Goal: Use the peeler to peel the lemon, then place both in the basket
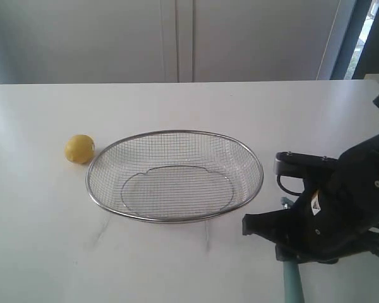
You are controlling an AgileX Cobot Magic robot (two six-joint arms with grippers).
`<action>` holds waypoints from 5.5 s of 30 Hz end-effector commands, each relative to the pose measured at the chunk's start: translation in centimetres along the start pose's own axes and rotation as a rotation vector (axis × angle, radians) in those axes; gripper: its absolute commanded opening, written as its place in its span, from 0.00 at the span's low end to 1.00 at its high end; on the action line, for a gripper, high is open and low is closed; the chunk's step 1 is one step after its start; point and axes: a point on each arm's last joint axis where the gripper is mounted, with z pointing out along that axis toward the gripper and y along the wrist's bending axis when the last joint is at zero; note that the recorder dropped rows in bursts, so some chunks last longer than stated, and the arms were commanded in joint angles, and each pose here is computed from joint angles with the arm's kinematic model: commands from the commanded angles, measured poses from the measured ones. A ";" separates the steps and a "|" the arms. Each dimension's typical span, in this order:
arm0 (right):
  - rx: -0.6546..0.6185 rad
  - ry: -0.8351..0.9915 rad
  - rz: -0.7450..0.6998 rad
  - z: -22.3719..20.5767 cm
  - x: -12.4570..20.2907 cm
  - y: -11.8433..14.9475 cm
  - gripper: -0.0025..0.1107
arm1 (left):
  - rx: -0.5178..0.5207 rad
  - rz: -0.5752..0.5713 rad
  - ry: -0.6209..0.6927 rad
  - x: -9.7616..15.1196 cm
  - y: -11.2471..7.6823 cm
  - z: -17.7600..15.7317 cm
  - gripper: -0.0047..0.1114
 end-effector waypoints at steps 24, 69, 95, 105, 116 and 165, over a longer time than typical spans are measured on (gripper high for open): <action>-0.021 -0.089 -0.553 -3.5 -0.7 0.5 0.02 | 0.013 -0.005 0.007 0.3 -0.1 0.1 0.04; -0.033 -0.322 -0.741 -8.8 -4.0 2.4 0.02 | 0.013 -0.005 0.007 0.3 -0.1 0.1 0.04; -0.018 -0.212 -0.832 -8.2 -4.6 3.0 0.02 | 0.013 -0.005 0.007 0.3 -0.1 0.1 0.04; -0.028 -0.221 -0.825 -8.2 -4.7 3.1 0.02 | 0.013 -0.005 0.007 0.3 -0.1 0.1 0.04; -0.028 -0.221 -0.825 -8.2 -4.7 3.1 0.02 | 0.013 -0.005 0.007 0.3 -0.1 0.1 0.04; -0.032 -0.218 -0.822 -8.2 -4.6 3.1 0.02 | -0.034 -0.007 -0.452 -5.8 0.5 -2.4 0.04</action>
